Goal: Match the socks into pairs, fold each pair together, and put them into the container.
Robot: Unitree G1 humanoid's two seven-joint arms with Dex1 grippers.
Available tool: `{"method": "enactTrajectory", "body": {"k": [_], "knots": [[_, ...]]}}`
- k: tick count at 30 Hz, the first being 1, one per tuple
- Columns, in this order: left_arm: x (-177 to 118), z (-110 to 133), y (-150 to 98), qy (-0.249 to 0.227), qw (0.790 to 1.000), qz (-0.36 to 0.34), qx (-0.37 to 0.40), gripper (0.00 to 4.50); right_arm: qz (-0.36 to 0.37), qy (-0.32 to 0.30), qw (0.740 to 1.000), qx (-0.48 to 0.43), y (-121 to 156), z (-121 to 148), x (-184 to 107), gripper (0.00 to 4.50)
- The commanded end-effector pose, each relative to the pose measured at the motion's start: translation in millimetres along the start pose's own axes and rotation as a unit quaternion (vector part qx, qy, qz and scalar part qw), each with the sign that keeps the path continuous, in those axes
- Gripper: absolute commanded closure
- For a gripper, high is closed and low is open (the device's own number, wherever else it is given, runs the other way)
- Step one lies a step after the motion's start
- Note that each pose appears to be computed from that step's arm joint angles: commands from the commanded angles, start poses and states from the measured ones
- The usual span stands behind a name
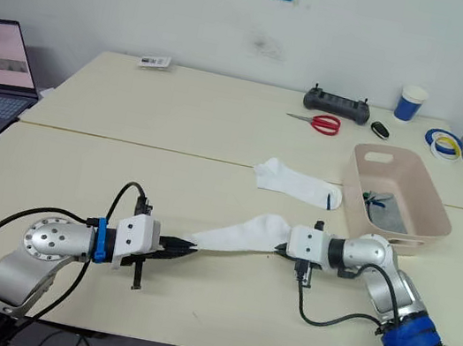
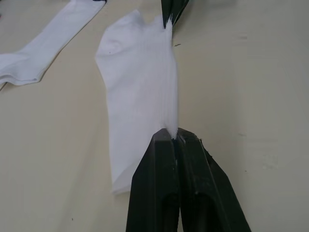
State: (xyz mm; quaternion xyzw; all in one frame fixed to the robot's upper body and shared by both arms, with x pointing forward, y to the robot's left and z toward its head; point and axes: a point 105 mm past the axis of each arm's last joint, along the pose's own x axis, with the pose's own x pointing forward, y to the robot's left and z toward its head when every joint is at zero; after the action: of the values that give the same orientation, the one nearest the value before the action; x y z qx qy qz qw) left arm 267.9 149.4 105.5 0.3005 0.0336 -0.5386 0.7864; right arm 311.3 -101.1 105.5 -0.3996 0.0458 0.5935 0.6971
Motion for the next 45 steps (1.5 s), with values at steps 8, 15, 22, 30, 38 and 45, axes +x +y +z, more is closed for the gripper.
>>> {"method": "enactTrajectory", "body": {"k": [8, 15, 22, 30, 38, 45], "knots": [[-2.7, 19.0, -3.8, -0.019, 0.999, -0.028, -0.019, 4.50, 0.048, 0.000, 0.999, -0.026, 10.3, 28.7, -24.7, 4.44], [-33.6, 64.0, -39.0, -0.027, 0.978, -0.168, -0.120, 4.50, 0.192, -0.008, 0.980, 0.050, 43.6, 71.3, -62.5, 4.44], [-48.5, 68.5, -48.6, 0.011, 0.954, -0.225, -0.197, 4.50, 0.264, -0.024, 0.959, 0.102, 57.1, 88.4, -64.7, 4.44], [-23.3, 30.7, -23.9, 0.043, 0.971, -0.156, -0.177, 4.50, 0.247, 0.000, 0.962, 0.115, 46.0, 55.0, -42.8, 4.44], [-4.5, 15.2, -1.2, 0.064, 0.977, -0.120, -0.163, 4.50, 0.199, 0.045, 0.978, 0.053, 6.8, 19.8, -23.6, 4.44], [4.2, 5.7, 9.8, 0.086, 0.981, -0.085, -0.149, 4.50, 0.190, 0.037, 0.981, 0.034, -5.3, 18.8, -9.0, 4.44]]}}
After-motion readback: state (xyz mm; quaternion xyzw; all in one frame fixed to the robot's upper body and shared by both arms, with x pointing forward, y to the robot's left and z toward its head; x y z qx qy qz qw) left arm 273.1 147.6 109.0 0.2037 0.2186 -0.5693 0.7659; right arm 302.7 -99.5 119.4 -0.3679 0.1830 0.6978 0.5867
